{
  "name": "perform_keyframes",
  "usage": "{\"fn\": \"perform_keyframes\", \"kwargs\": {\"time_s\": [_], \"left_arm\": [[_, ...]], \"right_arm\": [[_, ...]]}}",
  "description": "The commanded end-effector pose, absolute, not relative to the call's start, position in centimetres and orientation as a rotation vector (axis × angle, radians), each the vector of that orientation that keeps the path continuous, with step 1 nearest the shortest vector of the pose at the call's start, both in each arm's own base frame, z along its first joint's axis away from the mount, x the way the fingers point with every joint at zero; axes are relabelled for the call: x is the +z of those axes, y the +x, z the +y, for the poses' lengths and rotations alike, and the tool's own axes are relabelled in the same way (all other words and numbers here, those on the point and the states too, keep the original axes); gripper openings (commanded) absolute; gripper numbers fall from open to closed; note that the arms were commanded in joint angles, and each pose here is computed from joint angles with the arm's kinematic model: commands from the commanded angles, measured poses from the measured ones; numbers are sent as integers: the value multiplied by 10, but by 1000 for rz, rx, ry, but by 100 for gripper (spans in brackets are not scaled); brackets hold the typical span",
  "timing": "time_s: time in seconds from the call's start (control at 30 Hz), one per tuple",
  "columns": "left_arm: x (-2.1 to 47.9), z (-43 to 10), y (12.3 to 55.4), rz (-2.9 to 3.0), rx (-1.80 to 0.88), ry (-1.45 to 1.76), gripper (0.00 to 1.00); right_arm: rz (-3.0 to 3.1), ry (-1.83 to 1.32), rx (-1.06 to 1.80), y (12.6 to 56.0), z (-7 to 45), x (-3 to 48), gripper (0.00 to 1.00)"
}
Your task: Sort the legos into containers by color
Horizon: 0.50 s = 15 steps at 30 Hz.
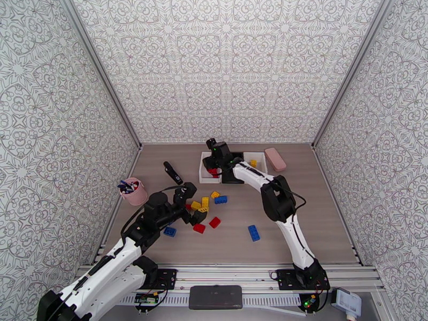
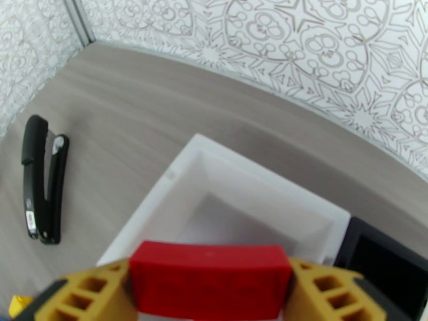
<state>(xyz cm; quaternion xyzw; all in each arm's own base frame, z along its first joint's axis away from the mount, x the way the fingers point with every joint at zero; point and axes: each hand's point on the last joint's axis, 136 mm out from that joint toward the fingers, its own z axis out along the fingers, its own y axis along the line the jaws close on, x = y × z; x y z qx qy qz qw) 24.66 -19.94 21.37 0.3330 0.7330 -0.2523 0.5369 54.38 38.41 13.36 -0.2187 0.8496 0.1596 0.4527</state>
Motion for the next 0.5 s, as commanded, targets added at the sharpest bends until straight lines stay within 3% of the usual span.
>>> {"fn": "perform_keyframes", "kwargs": {"time_s": [0.0,0.17,0.3,0.47], "left_arm": [[217,-196,248,1729,-596,775,100],[216,-198,245,1708,-629,821,100],[216,-205,233,1641,-656,954,100],[215,-207,228,1623,-663,1013,100]], "right_arm": [[2008,-532,376,535,370,197,78],[1991,-600,366,505,351,206,82],[1876,-973,445,450,350,203,85],[1863,-1321,331,407,325,181,88]]}}
